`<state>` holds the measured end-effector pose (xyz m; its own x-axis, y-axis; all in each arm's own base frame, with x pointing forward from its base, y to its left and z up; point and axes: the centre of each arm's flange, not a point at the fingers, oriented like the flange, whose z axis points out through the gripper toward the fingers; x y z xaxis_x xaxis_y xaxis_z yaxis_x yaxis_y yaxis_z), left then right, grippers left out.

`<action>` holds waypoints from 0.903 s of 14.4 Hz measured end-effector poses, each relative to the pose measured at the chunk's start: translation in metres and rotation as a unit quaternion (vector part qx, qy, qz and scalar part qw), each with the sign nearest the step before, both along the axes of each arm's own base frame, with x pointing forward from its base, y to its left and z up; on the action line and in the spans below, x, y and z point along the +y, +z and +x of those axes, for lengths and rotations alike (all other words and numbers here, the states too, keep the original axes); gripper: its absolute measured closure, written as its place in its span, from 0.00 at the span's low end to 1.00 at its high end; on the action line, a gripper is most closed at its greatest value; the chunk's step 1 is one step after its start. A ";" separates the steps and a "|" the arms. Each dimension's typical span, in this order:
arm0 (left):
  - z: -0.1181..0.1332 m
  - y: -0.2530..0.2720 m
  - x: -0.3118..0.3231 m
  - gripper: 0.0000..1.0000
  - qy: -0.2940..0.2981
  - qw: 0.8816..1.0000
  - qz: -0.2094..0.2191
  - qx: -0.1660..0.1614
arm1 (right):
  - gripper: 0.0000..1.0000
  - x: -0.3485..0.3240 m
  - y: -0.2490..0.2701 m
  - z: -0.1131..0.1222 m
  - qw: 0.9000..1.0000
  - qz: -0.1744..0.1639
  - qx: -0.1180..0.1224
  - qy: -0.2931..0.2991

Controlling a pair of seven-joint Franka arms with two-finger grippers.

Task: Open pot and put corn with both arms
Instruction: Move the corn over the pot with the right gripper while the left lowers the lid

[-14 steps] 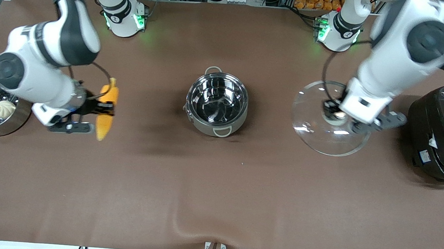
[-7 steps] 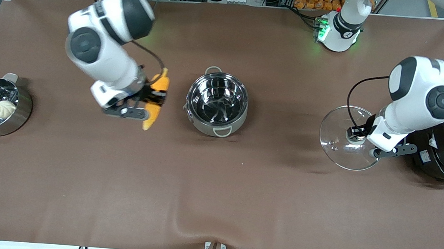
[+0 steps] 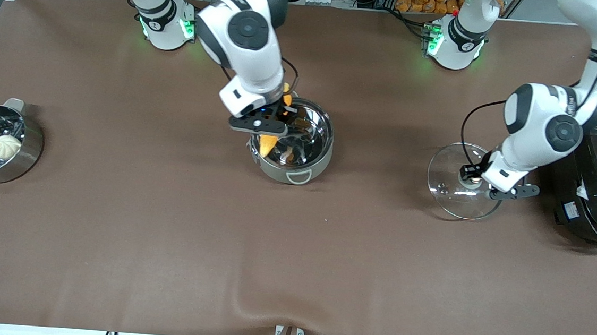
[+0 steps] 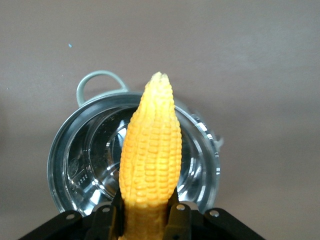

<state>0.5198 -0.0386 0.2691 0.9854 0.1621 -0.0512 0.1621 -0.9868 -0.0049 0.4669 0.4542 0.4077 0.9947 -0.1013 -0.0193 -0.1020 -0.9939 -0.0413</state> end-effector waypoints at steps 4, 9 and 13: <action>-0.027 -0.031 -0.002 0.49 -0.004 1.000 -0.002 -0.001 | 0.66 0.017 -0.036 -0.005 1.000 -0.015 -0.007 0.004; -0.031 -0.045 -0.005 0.49 -0.006 1.000 -0.002 0.011 | 0.66 0.032 -0.085 -0.008 1.000 -0.013 -0.020 -0.008; -0.015 -0.031 -0.004 0.17 -0.004 1.000 -0.004 -0.012 | 0.66 0.037 -0.097 -0.009 1.000 -0.010 -0.023 -0.008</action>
